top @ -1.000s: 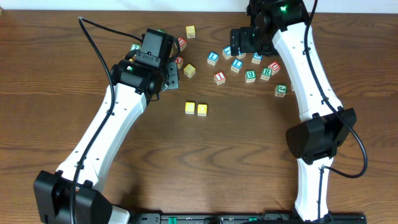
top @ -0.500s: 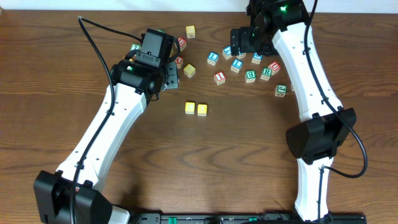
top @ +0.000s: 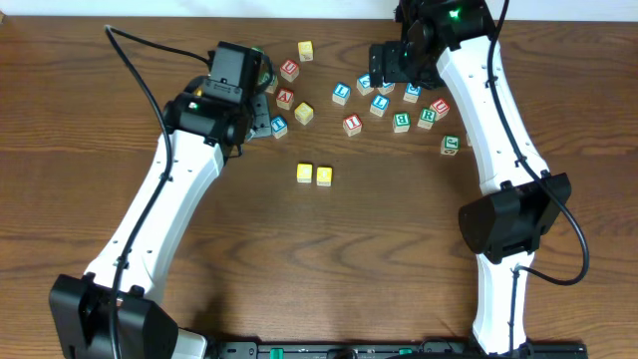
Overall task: Spell out CORL
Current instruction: 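Move the right gripper over the cluster and lower onto the green R block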
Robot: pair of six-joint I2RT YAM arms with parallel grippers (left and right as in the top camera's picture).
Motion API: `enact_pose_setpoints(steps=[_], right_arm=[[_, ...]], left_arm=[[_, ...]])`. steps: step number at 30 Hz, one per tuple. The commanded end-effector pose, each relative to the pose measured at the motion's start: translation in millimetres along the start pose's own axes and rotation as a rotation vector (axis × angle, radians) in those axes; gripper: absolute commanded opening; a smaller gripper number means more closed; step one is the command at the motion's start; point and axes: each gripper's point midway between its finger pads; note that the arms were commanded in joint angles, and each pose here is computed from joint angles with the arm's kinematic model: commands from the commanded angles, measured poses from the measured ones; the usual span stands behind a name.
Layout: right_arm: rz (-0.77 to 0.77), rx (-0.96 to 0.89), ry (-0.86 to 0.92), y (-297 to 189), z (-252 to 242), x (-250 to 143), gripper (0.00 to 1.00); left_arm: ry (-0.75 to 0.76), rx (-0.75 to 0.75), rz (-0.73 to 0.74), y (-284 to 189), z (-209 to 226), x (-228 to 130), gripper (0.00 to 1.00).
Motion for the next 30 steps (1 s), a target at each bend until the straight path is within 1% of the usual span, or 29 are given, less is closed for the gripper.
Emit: enact_pose_setpoints(steps=[1, 10, 13, 17, 22, 24, 28, 30], right_arm=[[-0.003, -0.003, 0.01, 0, 2, 0, 0.96], [-0.007, -0.011, 0.031, 0, 0, 1, 0.95], [-0.006, -0.015, 0.037, 0, -1, 1, 0.93], [0.012, -0.11, 0.147, 2, -17, -6, 0.92], [0.052, -0.131, 0.221, 14, -33, -16, 0.92], [0.073, -0.136, 0.246, 20, -41, -22, 0.91], [0.108, -0.139, 0.279, 34, -55, -32, 0.82], [0.12, -0.143, 0.295, 41, -60, -37, 0.81]], left_arm=[[-0.006, -0.001, -0.038, -9, 2, 12, 0.44], [-0.002, 0.014, -0.015, 1, 3, 8, 0.44], [0.0, 0.02, -0.007, 5, 4, 6, 0.44], [0.002, 0.025, -0.001, 8, 4, 5, 0.44], [0.001, 0.025, -0.001, 8, 4, 5, 0.44], [0.002, 0.024, -0.001, 8, 4, 5, 0.44], [0.001, 0.024, -0.001, 8, 4, 5, 0.44], [0.001, 0.024, -0.001, 8, 4, 5, 0.44]])
Point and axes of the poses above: each gripper's point midway between its finger pads, its own y axis out along the fingers, its own z axis along the line the jaws close on, x = y × z, and after that the axes turned 14 degrees about -y, right-handed
